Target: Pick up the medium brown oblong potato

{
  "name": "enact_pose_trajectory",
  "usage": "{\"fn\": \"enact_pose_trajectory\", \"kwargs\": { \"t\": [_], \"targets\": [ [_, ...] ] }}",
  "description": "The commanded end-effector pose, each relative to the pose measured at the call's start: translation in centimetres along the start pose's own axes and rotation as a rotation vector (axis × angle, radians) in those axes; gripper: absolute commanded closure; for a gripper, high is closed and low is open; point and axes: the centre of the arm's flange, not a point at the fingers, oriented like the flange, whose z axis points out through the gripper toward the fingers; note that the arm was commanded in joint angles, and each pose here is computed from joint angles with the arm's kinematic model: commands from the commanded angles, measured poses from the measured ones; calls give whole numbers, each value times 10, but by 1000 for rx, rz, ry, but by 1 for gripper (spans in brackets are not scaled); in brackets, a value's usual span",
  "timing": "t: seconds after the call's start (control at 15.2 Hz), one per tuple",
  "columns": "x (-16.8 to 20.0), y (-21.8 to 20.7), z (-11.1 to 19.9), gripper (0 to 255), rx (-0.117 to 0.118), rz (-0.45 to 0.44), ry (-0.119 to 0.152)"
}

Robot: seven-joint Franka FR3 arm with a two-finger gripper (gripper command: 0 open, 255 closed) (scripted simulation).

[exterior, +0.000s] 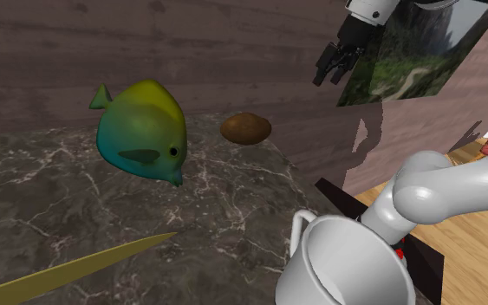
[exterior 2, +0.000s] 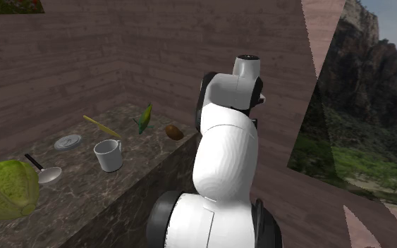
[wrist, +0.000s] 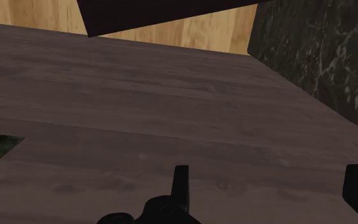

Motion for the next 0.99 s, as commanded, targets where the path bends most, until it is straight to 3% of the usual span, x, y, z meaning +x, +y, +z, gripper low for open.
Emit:
{"fn": "enact_pose_trajectory", "kwargs": {
  "t": [0.0,0.46,0.92],
  "targets": [
    [0,0,0,0,0,0,0],
    [27,-92,6,0,-10,-234,-42],
    [31,-188,14,0,-20,-468,-84]
  ]
}}
